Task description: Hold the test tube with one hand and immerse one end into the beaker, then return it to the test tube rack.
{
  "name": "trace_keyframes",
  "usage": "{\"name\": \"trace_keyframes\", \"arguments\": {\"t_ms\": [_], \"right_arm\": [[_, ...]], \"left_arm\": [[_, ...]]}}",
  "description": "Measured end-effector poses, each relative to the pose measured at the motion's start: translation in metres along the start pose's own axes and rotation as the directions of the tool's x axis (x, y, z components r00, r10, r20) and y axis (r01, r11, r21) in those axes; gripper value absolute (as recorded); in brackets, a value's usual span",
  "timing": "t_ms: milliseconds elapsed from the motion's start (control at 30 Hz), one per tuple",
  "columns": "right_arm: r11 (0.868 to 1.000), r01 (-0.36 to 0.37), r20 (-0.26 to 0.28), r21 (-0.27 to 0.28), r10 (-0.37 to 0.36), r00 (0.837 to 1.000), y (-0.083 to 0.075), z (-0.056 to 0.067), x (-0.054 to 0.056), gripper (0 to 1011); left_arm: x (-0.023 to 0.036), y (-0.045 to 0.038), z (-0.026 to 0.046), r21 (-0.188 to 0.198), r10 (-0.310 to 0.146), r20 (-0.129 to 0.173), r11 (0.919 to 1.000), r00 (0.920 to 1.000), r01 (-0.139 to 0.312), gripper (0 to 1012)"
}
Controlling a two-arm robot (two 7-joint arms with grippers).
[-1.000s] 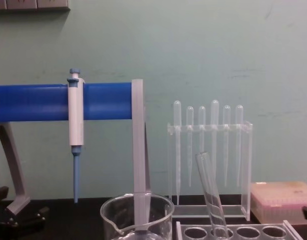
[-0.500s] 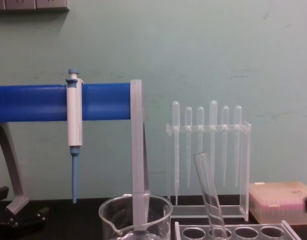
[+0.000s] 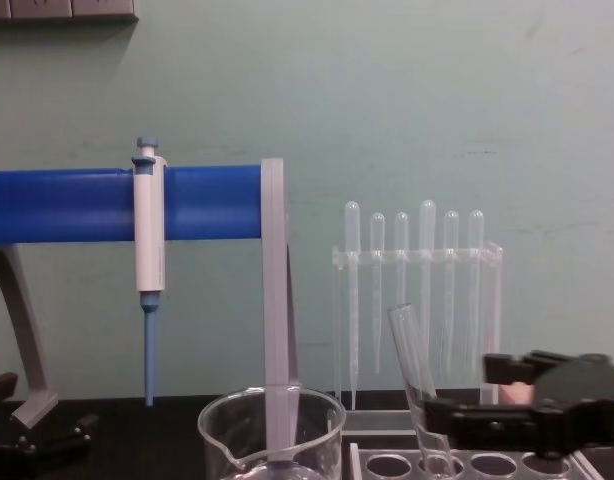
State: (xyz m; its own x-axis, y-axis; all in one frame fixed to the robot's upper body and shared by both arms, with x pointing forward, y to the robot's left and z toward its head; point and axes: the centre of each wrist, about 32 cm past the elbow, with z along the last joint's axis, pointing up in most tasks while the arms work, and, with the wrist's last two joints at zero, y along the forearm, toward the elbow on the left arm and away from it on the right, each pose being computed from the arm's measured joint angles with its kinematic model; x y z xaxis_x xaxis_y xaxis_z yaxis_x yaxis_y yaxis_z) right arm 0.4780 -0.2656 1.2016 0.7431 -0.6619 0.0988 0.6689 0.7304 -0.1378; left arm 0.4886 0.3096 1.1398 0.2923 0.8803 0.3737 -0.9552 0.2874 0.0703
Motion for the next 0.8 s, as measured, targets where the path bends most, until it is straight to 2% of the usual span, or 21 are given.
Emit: {"name": "trace_keyframes", "arguments": {"t_ms": [200,433,800], "right_arm": [[0.998,-0.048,0.000,-0.042,0.048,0.999,0.026,0.009,0.008,1003],[0.995,-0.070,0.011,-0.065,0.071,0.997,0.039,0.015,0.009,1003],[0.996,-0.058,0.007,-0.067,0.059,0.998,0.046,0.017,0.007,760]], "left_arm": [[0.0000,0.0000,0.0000,0.000,0.000,0.000,1.0000,1.0000,0.000,1000],[0.0000,0.0000,0.0000,0.000,0.000,0.000,1.0000,1.0000,0.000,1000],[0.0000,0.0000,0.0000,0.000,0.000,0.000,1.0000,1.0000,0.000,1000]]}}
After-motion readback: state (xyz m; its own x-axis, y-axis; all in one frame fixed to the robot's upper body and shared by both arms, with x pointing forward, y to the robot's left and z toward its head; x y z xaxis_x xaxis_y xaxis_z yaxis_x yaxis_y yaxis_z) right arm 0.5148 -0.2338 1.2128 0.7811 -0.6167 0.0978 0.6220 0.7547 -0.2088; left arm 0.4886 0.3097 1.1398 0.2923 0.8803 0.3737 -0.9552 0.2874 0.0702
